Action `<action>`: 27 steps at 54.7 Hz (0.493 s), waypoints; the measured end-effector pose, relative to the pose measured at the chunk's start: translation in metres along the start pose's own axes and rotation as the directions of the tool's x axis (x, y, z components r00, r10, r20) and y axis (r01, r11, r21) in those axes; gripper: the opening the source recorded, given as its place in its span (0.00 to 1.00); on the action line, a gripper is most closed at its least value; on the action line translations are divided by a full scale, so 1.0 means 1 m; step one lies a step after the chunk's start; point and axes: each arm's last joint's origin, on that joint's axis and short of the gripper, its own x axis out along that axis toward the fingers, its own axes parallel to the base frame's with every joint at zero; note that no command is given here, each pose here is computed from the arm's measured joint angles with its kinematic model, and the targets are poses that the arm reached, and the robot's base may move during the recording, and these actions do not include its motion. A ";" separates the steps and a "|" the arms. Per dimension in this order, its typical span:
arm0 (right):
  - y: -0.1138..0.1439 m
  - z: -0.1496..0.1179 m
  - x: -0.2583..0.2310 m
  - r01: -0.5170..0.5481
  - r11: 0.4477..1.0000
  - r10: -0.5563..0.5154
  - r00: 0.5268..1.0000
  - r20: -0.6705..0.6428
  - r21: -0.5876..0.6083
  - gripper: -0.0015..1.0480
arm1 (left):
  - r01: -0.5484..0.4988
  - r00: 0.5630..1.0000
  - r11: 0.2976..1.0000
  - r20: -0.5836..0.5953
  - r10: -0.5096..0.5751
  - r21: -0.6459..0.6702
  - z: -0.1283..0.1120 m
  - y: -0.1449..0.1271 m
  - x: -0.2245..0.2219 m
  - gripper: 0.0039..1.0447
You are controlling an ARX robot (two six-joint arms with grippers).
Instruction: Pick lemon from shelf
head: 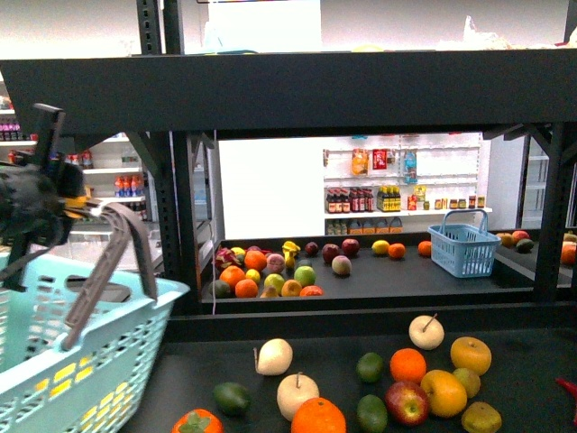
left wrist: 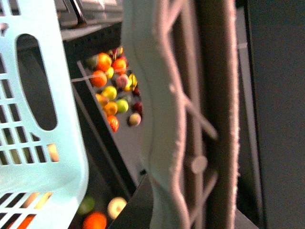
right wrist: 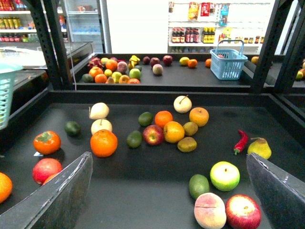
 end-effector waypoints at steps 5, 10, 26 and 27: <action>0.000 0.000 0.000 0.000 1.000 0.000 1.000 0.000 0.000 0.93 | 0.019 0.996 0.998 0.085 -0.013 -0.062 0.027 0.008 -0.003 0.07; 0.000 0.000 0.000 0.000 1.000 0.000 1.000 0.000 0.000 0.93 | 0.027 0.991 0.995 0.132 -0.015 -0.096 0.045 0.012 -0.007 0.06; 0.000 0.000 0.000 0.000 1.000 0.000 1.000 0.000 0.000 0.93 | 0.088 0.983 0.985 0.174 -0.061 -0.148 0.086 0.030 -0.017 0.06; 0.000 0.000 0.000 0.000 1.000 0.000 1.000 0.000 0.000 0.93 | 0.095 0.982 0.984 0.175 -0.068 -0.149 0.090 0.031 -0.018 0.06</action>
